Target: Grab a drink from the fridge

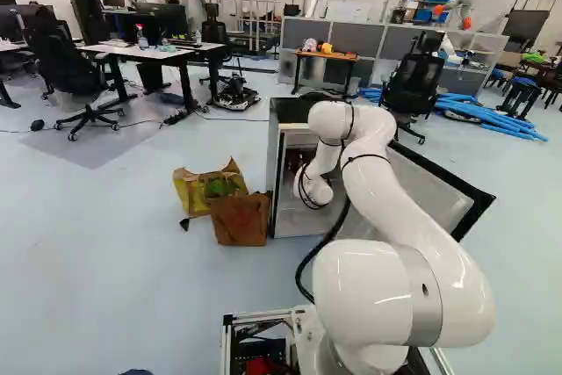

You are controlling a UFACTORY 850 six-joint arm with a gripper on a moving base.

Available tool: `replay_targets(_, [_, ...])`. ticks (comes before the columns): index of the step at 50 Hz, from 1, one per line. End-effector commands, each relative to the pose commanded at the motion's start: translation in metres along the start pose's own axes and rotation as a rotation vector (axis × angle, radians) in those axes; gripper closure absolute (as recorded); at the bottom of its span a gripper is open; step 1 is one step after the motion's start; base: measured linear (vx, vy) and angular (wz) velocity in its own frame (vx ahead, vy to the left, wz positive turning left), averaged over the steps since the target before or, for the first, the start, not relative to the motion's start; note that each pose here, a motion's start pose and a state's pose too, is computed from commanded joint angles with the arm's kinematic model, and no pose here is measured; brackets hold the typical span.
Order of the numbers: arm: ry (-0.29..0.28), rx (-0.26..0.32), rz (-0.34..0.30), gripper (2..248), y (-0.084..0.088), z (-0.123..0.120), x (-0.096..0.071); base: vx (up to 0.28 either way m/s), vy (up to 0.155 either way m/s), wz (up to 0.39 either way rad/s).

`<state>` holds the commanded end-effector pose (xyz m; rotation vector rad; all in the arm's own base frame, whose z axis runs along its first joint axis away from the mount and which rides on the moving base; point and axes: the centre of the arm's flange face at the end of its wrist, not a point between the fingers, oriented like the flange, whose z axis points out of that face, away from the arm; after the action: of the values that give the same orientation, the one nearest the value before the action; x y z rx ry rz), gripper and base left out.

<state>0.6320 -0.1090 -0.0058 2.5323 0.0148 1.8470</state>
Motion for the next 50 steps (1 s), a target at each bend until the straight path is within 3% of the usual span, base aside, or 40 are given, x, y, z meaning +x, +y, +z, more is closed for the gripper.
replay_targets(50, [0.05,0.003,-0.011,93,0.001,0.028,-0.002,0.0,0.0,0.0])
